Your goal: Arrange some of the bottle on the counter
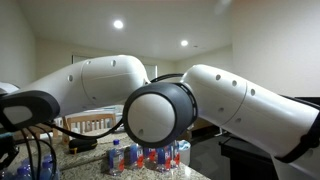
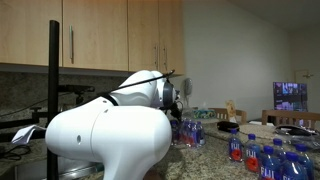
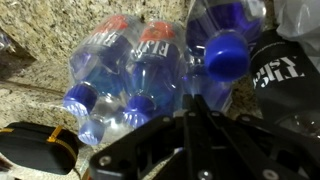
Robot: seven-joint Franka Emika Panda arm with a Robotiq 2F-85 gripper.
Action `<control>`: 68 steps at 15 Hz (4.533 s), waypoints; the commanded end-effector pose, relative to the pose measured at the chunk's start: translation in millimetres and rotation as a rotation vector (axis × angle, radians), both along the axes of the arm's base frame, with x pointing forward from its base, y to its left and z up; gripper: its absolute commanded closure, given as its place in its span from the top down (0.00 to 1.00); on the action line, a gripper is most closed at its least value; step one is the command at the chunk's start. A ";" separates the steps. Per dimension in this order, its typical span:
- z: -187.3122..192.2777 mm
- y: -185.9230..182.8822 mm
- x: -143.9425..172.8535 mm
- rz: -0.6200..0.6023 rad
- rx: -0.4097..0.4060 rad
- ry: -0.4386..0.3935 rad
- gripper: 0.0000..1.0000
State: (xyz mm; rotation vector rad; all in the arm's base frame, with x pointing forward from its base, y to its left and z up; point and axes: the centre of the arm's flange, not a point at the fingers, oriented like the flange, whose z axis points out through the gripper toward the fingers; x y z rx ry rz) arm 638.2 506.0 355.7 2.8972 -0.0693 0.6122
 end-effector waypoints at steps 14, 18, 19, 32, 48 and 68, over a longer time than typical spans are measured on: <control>0.0 0.0 0.0 0.000 0.000 0.000 0.07; 0.0 0.0 0.0 0.000 0.000 0.000 0.07; 0.0 0.0 0.0 0.000 0.000 0.000 0.07; -0.1 0.0 0.0 0.000 0.000 0.000 0.07; -0.1 0.0 0.0 0.000 0.000 0.000 0.32; 90.8 -26.6 -60.2 0.117 0.213 0.018 1.00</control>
